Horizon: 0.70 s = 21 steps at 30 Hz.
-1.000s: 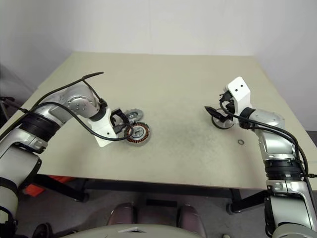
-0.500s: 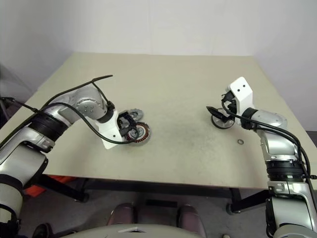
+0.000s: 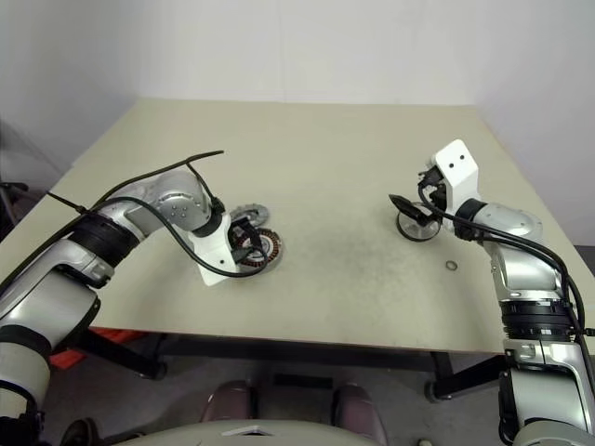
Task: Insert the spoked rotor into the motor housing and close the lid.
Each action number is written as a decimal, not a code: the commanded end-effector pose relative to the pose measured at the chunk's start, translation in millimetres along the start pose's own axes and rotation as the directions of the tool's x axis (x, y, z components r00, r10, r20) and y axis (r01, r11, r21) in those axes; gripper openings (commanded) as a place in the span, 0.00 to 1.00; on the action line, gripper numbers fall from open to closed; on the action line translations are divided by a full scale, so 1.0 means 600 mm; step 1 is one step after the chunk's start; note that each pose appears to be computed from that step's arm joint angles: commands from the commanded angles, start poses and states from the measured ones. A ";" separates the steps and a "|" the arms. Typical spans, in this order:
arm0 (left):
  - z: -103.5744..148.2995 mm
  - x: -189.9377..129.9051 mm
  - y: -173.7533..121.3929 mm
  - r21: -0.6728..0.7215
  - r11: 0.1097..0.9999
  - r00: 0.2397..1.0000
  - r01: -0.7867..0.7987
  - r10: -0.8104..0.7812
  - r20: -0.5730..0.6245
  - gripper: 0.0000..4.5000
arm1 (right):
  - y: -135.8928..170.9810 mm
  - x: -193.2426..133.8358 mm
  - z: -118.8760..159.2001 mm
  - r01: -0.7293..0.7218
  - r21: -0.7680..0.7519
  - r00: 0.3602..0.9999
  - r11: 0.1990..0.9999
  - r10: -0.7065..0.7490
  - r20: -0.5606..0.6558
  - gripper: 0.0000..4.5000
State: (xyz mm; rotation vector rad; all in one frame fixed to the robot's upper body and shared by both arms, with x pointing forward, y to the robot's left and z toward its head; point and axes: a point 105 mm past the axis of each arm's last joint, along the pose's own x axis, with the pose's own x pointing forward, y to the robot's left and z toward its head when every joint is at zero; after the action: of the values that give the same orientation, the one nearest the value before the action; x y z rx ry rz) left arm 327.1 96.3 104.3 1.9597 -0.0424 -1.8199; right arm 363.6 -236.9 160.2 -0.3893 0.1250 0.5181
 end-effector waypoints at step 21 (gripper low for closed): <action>-0.006 0.025 0.016 0.058 0.998 1.000 0.022 -0.021 -0.015 0.99 | -0.017 -0.013 0.066 0.060 -0.046 0.990 0.997 -0.053 0.128 0.93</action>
State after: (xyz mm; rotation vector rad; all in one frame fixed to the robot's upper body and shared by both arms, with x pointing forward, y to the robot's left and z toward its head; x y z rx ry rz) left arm 341.3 86.9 99.8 2.0172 -0.0579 -1.7893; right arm 364.2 -235.4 175.3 -0.3884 0.0680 0.4961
